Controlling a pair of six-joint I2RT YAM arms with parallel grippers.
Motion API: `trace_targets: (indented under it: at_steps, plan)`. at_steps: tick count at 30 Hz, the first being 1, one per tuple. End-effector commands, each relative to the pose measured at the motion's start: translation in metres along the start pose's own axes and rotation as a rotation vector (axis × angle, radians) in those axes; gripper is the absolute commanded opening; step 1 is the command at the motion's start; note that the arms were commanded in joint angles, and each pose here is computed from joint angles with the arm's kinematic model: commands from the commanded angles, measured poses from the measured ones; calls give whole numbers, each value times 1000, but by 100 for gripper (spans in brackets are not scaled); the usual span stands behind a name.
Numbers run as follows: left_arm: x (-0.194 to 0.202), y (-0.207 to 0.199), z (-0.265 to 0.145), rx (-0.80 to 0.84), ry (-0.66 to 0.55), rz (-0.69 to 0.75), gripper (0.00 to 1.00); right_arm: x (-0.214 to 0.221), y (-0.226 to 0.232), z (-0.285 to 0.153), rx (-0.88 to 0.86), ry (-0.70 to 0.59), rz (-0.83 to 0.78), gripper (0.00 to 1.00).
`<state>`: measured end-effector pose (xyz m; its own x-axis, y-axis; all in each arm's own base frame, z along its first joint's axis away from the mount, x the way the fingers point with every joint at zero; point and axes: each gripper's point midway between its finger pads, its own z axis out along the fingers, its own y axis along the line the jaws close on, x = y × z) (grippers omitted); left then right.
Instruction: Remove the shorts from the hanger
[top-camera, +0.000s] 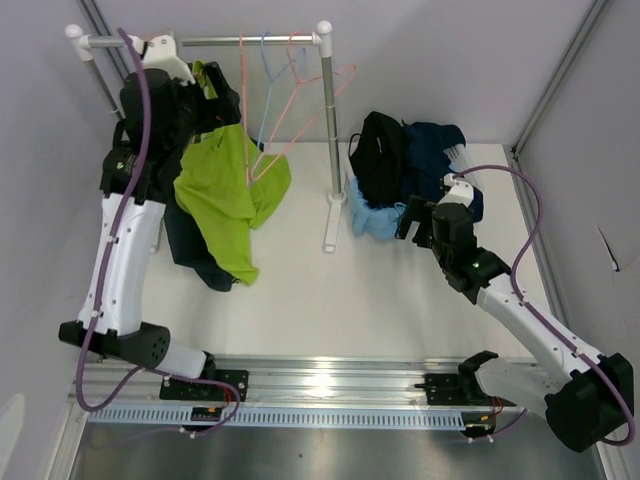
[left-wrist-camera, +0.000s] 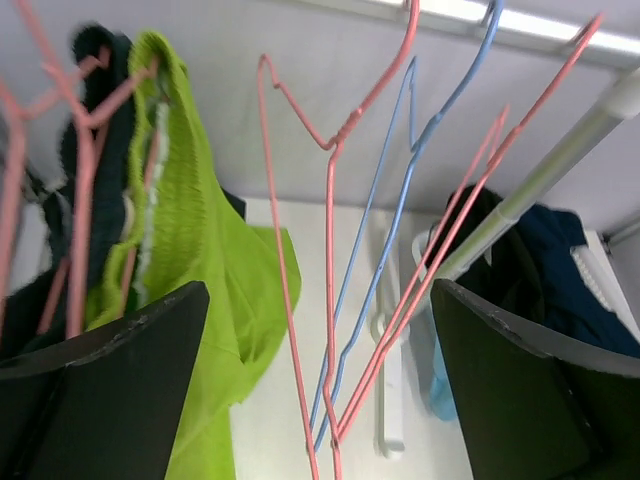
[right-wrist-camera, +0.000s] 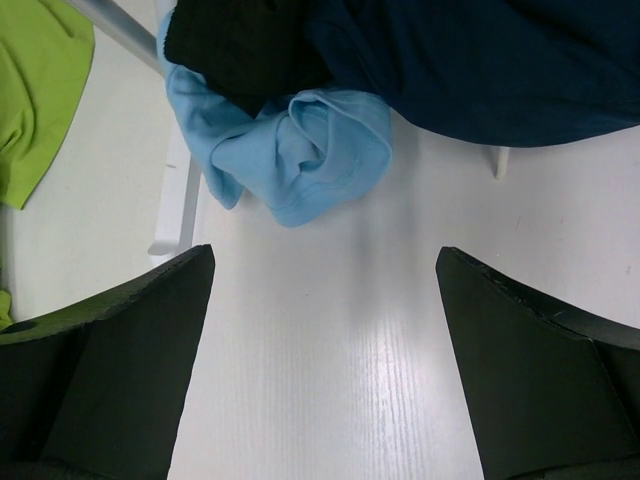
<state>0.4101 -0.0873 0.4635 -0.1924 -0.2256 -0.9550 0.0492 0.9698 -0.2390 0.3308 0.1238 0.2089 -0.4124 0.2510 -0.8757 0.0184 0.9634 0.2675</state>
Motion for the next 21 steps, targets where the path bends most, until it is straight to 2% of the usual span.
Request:
trace_targets:
  at_steps: [1,4,6,11,21]
  plan:
    - [-50,20,-32,-68,-148,40,99,-6,5,-8,-3,-31,20,99]
    - [-58,43,-39,-136,-163,33,98,-2,6,-10,2,-25,10,100]
    - [-54,59,-36,-183,-152,32,94,-1,7,-12,1,-27,6,99]
    - [-39,78,-25,-231,-110,48,85,0,5,-14,7,-30,4,99]
    - [-9,110,8,-289,-29,38,79,6,2,-13,17,-17,-3,99]
